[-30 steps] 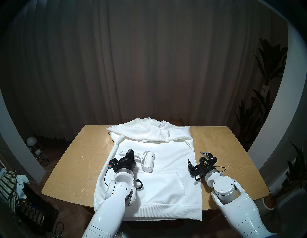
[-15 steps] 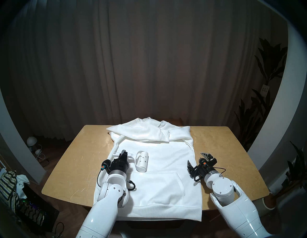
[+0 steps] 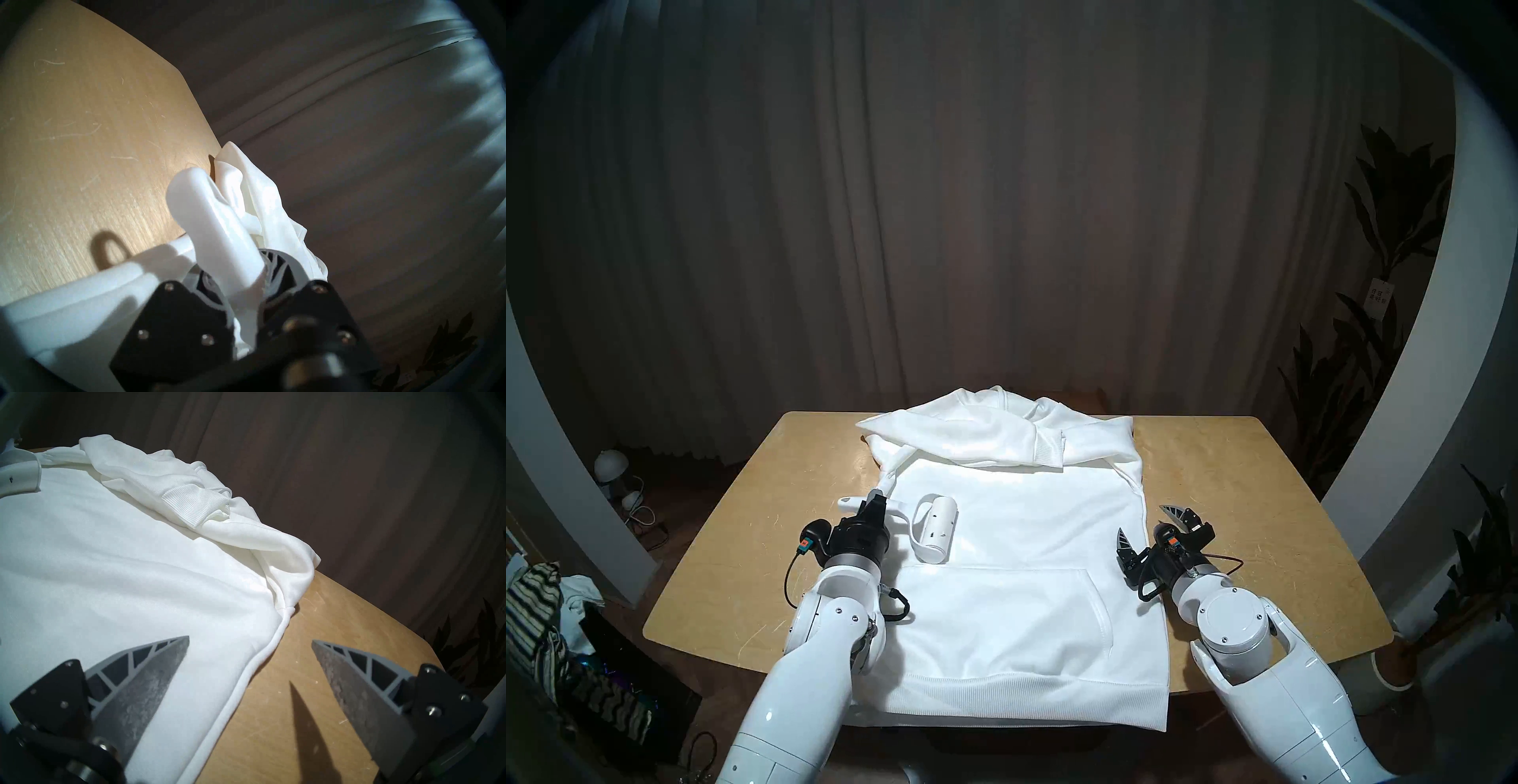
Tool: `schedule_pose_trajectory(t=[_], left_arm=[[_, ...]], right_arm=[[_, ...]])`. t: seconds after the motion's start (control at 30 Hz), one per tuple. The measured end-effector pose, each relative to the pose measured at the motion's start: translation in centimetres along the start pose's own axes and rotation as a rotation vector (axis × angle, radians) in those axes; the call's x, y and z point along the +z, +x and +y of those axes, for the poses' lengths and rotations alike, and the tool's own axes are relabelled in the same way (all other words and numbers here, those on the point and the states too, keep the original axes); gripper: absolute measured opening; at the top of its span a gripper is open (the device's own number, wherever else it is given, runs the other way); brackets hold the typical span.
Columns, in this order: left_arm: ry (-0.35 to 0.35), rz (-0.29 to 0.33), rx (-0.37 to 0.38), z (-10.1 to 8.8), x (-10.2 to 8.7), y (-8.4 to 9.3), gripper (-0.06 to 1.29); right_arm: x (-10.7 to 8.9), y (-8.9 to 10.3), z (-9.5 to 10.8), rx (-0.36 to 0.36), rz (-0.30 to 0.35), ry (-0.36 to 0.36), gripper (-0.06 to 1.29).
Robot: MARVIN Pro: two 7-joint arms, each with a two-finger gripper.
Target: Use the fur roller to clean a top
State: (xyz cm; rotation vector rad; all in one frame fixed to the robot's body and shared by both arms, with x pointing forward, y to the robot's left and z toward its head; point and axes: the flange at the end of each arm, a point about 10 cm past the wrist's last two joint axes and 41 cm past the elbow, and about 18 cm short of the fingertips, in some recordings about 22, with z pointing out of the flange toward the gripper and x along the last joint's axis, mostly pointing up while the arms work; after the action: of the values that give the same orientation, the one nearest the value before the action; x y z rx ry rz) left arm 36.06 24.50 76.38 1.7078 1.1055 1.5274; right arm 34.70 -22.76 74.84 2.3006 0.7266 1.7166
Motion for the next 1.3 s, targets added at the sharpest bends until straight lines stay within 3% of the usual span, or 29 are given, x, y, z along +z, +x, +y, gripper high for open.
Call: schedule_pose_trajectory(t=[0.33,0.6,1.0,1.3], left_arm=[[-0.003,-0.015,0.008,-0.7,0.7,1.5,0.07],[-0.017,-0.014,0.023,-1.9,0.4,3.9,0.07],[-0.101,-0.02,-0.041,0.4,-1.2,5.3,0.07],[-0.132,0.031,-0.079,1.5,-1.3,7.5,0.06]], right_arm=[[0.4,0.5,-0.8,0.021,-0.011,-0.019,1.19],[0.8,0.7,-0.9,0.034,-0.017,-0.014,1.19],[1.0,0.5,-0.2,0.028,-0.024,-0.007,1.19],[1.0,0.2,0.6,0.024,-0.033,-0.024,1.19]])
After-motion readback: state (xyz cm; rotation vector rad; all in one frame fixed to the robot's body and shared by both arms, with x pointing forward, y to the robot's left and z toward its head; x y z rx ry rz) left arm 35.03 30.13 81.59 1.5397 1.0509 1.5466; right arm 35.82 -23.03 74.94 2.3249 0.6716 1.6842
